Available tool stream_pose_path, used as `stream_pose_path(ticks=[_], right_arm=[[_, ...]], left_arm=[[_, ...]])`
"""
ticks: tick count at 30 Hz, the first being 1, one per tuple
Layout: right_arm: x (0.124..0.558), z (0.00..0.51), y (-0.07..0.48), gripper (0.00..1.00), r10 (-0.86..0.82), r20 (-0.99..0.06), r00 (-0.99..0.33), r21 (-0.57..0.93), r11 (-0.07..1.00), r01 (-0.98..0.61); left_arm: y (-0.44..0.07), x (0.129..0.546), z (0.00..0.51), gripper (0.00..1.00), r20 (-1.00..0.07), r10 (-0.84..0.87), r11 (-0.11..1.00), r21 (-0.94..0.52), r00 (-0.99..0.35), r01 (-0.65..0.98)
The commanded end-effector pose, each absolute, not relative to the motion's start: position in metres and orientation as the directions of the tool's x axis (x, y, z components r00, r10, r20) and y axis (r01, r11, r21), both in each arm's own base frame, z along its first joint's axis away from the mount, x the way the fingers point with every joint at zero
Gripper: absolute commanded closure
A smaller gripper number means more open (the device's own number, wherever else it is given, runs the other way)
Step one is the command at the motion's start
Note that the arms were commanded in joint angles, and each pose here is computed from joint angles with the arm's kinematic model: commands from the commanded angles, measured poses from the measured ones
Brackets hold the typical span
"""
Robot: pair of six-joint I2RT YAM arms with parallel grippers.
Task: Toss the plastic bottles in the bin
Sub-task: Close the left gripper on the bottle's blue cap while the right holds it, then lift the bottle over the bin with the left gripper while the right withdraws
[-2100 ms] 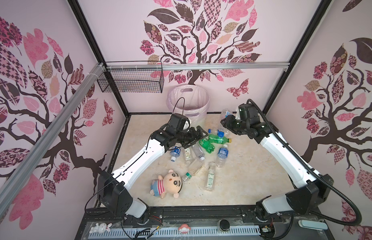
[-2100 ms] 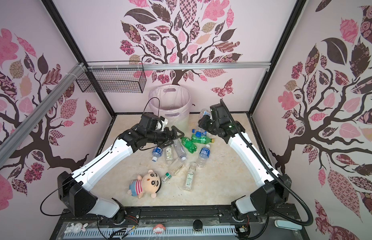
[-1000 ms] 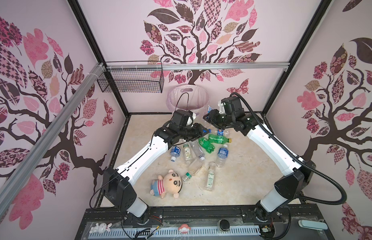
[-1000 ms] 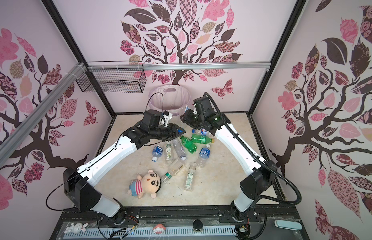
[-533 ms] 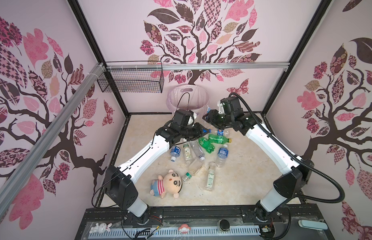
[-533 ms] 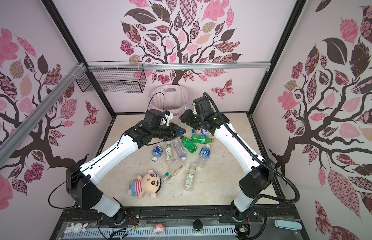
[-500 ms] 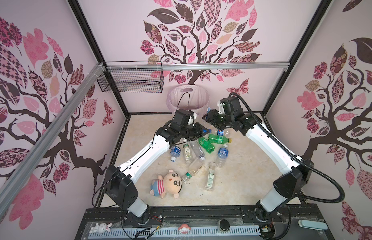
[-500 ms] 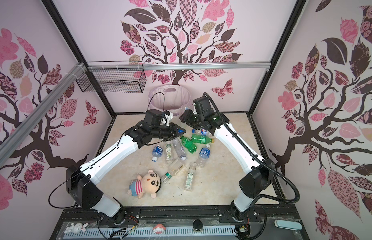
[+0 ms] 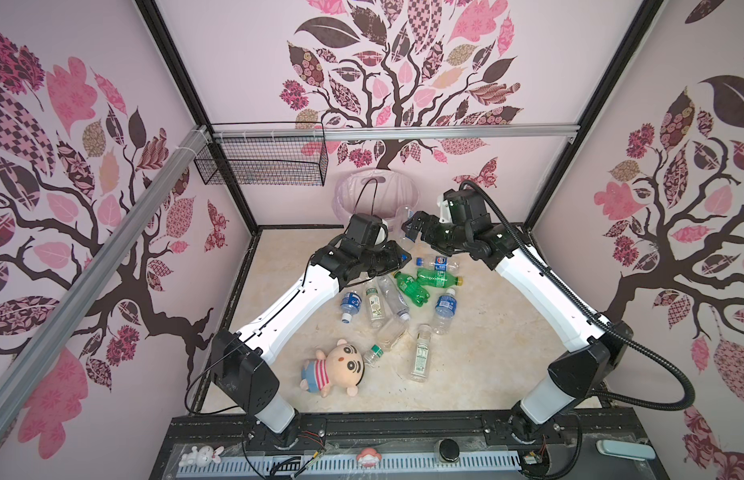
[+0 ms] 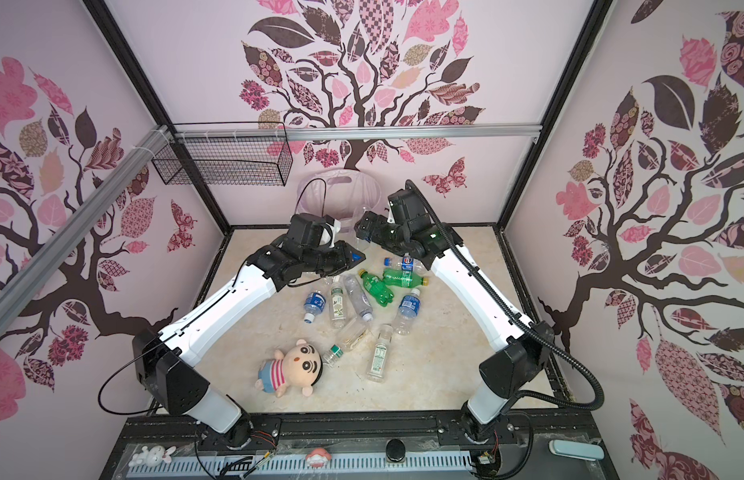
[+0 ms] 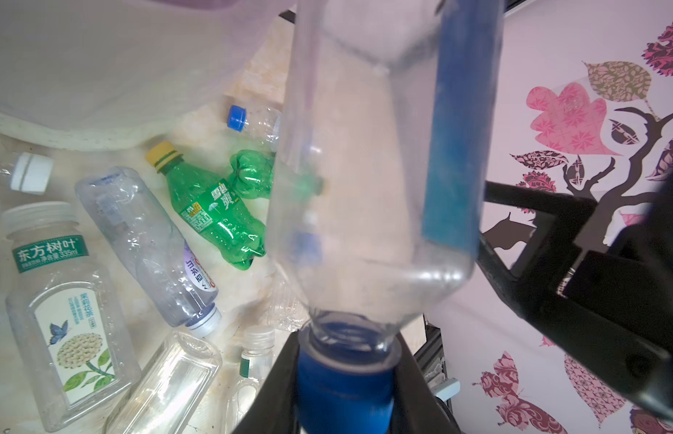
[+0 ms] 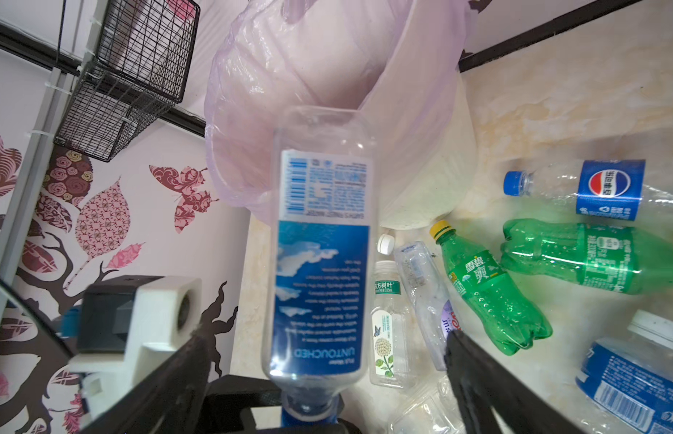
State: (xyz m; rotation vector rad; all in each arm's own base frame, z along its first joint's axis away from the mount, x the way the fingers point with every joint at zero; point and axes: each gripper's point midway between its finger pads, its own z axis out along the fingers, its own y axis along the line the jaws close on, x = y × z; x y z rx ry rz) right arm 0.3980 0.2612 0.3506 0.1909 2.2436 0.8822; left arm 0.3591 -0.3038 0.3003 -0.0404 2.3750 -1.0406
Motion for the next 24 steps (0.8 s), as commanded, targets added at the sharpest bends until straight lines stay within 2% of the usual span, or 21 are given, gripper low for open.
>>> stream_pose_path(ticks=[1,7,12,21,24], right_arm=[[0.38,0.409,0.242,0.0,0.401,-0.654,-0.641,0.639,0.747,-0.185],[0.374,0.435,0.228,0.0,0.409,-0.712,-0.571,0.615,0.755,-0.227],[0.372,0.438,0.226,0.0,0.324,-0.782,-0.532,0.517,0.814,-0.264],[0.355,0.446,0.244,0.0,0.131,-0.898,-0.42,0.296,0.886,-0.357],[0.352,0.448,0.249,0.0,0.118,-0.904,-0.412,0.285,0.883,-0.373]], left_arm=[[-0.289,0.374,0.325,0.79,-0.542,-0.254,0.736,-0.646,-0.801,0.204],[-0.257,0.402,0.358,0.8,-0.584,-0.349,0.738,-0.653,-0.733,0.168],[-0.235,0.43,0.398,0.8,-0.651,-0.4,0.742,-0.643,-0.646,0.189],[-0.217,0.456,0.507,0.78,-0.824,-0.425,0.786,-0.541,-0.375,0.299],[-0.207,0.451,0.546,0.78,-0.852,-0.459,0.785,-0.522,-0.251,0.334]])
